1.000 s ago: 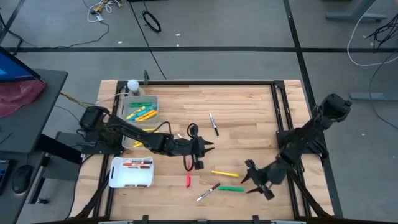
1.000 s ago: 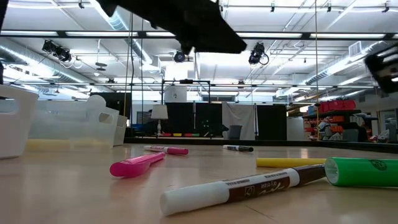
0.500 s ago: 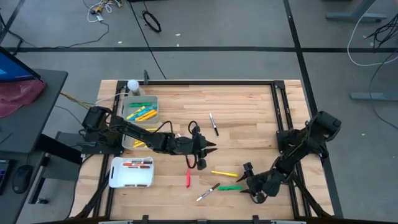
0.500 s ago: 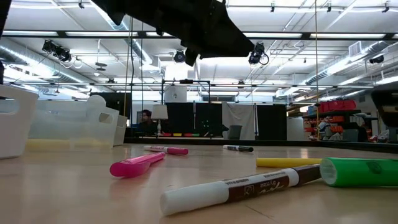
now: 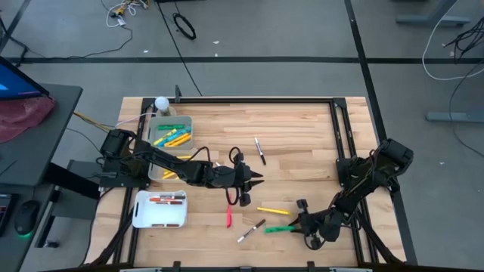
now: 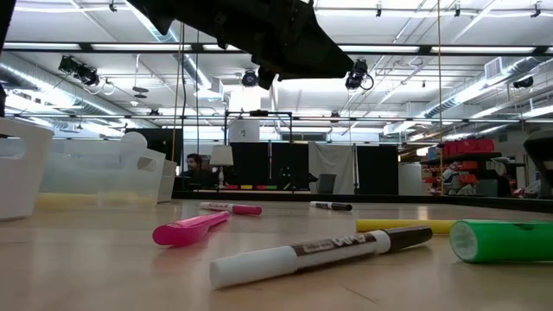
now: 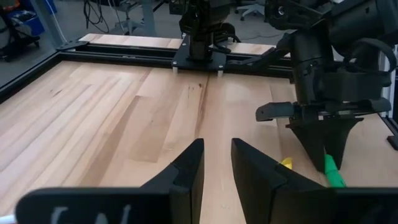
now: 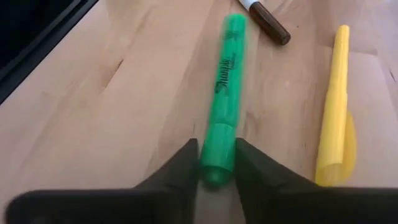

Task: Pick & Place Markers
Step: Put the green highlighter into the gray bin

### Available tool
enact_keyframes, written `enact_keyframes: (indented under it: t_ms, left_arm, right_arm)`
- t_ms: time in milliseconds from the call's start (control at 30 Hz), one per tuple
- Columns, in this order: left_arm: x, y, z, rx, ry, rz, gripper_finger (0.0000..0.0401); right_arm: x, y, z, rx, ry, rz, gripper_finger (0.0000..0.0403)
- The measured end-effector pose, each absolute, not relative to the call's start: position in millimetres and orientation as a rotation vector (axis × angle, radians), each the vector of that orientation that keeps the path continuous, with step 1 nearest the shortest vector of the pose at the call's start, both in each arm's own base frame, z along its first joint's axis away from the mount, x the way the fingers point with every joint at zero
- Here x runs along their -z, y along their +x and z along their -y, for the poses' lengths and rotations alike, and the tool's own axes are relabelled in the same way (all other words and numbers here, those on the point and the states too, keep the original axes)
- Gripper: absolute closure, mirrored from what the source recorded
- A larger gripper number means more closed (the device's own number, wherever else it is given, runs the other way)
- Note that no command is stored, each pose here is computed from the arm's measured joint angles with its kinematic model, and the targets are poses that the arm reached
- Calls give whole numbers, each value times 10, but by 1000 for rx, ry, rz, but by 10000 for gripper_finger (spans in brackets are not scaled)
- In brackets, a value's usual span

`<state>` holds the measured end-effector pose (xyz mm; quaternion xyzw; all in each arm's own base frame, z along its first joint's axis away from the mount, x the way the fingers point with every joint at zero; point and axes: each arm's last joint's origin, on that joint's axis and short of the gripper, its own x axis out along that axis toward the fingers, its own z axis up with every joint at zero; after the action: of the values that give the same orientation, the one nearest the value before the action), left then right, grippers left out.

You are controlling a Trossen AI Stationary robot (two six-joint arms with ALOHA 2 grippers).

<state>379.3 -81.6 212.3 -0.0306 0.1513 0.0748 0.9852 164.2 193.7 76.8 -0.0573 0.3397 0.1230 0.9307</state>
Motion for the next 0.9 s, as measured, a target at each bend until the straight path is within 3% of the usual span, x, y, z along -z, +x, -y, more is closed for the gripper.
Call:
enact_keyframes:
  t_ms: [167, 400, 667, 767, 900]
  left_arm:
    - [-2123, 3793, 819, -141, -63, -305, 316]
    - [-2176, 3810, 849, -52, -4, -258, 316]
    - [-2297, 3835, 890, 92, 109, -134, 315]
    - [-2300, 3838, 884, 104, 100, -131, 297]
    - [-2224, 3865, 801, 57, 33, -181, 234]
  right_arm:
    - [-788, 1633, -1935, -252, -61, -713, 364]
    - [-1129, 1519, -1941, -386, 29, -724, 357]
    - [-1458, 1364, -1522, -158, -40, -791, 358]
    - [-1546, 1375, -1355, -11, -50, -740, 358]
    - [-1617, 1502, -1230, 65, -63, -674, 358]
